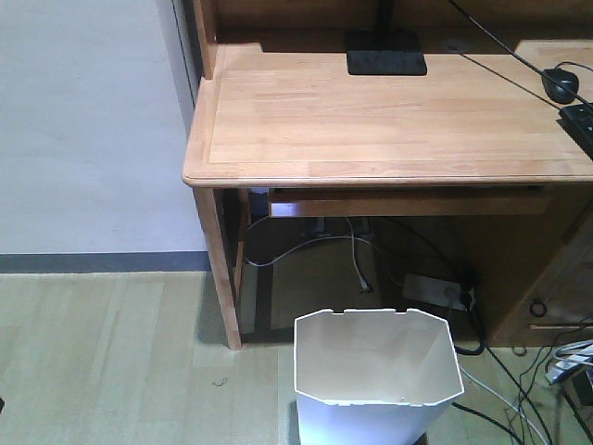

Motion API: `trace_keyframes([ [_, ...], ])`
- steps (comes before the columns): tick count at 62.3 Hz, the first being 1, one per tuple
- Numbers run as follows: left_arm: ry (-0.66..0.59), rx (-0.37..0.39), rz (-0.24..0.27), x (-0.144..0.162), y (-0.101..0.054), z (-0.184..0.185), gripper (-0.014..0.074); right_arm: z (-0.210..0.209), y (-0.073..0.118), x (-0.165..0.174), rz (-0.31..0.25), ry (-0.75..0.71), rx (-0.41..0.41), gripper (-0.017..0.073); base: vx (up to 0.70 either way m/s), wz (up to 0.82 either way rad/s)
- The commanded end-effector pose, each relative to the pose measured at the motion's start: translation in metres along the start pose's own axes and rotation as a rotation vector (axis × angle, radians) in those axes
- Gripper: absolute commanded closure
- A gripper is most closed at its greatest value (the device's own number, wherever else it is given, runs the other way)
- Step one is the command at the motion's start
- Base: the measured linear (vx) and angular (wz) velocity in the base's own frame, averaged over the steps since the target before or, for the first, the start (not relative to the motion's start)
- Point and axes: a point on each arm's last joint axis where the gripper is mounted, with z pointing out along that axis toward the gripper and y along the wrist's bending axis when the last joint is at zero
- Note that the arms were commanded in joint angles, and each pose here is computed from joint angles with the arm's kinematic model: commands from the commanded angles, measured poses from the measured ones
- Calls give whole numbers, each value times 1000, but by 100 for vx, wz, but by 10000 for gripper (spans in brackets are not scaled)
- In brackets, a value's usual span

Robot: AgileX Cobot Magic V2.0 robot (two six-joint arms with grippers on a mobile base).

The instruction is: Move trash bin to bedside with robot

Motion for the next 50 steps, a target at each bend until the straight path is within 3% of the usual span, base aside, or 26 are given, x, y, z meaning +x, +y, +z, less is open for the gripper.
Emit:
trace_keyframes([
  [1,-65,4,-7,-1,0,0,600,-1,1,-5,-13,-79,-5,569,0,0],
  [50,-65,4,-7,-1,0,0,600,-1,1,-5,-13,-79,-5,569,0,0],
])
